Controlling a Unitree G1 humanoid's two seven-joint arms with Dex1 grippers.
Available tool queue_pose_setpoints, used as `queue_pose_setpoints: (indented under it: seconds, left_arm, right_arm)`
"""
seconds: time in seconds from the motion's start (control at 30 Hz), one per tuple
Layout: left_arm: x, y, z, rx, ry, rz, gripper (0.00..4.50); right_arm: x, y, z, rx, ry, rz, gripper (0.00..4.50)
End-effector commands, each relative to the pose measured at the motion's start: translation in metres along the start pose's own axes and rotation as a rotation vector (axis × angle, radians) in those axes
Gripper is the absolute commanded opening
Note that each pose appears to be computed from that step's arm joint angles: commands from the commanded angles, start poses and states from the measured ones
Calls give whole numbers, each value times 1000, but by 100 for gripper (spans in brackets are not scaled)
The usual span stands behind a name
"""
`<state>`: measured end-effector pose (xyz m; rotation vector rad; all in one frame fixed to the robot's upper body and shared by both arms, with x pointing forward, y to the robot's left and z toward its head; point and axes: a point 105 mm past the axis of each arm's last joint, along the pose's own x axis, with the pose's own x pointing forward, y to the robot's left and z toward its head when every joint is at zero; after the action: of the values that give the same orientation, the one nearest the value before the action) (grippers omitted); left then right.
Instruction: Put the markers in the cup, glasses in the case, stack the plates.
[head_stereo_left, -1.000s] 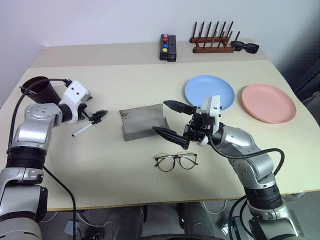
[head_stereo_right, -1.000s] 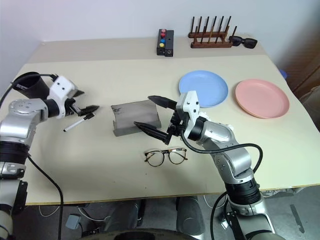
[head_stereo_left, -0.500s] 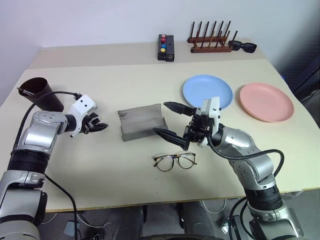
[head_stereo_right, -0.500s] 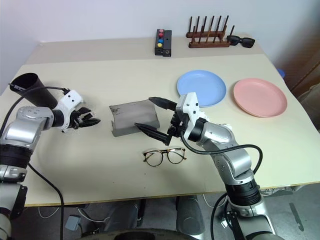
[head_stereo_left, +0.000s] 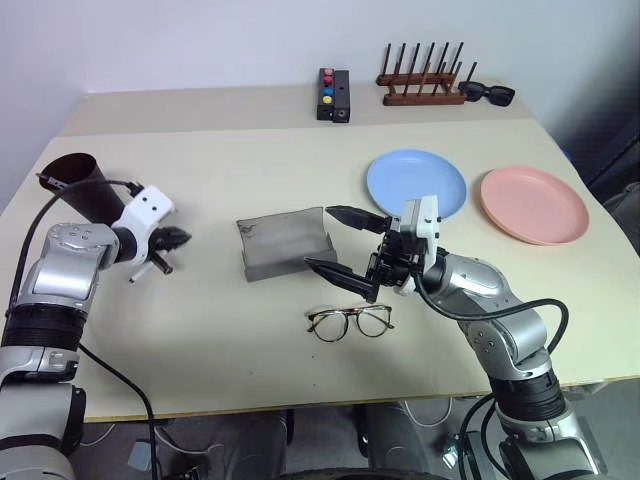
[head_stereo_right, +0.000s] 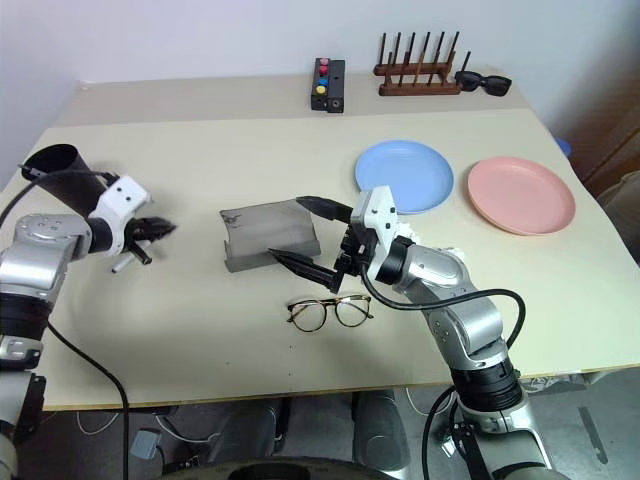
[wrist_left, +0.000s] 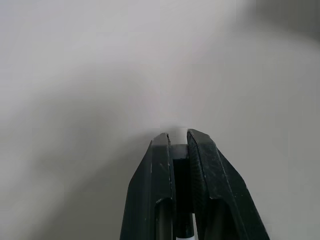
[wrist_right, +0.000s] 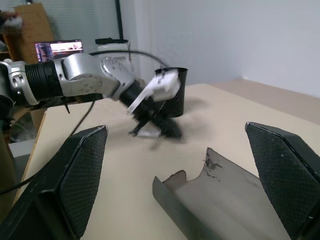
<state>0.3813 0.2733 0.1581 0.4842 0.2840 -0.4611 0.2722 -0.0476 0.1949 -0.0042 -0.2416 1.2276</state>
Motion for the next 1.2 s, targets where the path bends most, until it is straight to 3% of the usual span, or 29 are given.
queue_pose_setpoints:
  seconds: [0.03, 0.13, 0.2, 0.4, 0.67, 1.2]
  left_arm:
    - [-30, 45, 75, 46, -344, 255, 3]
    - [-65, 86, 111, -25, -588, 545, 3]
    - [-83, 103, 116, -18, -662, 707, 3]
    - [-114, 133, 91, -31, -676, 1099, 3]
    - [-100, 132, 71, -88, -719, 1147, 3]
    - [-78, 127, 49, -103, -644, 1125, 3]
  right_arm:
    - [2, 3, 8, -27, -26, 16, 450]
    - [3, 4, 7, -25, -27, 18, 450]
    - [4, 5, 7, -24, -31, 24, 450]
    - [7, 6, 8, -20, -40, 41, 450]
    - [10, 9, 11, -13, -59, 53, 450]
    - [9, 10, 11, -3, -65, 41, 450]
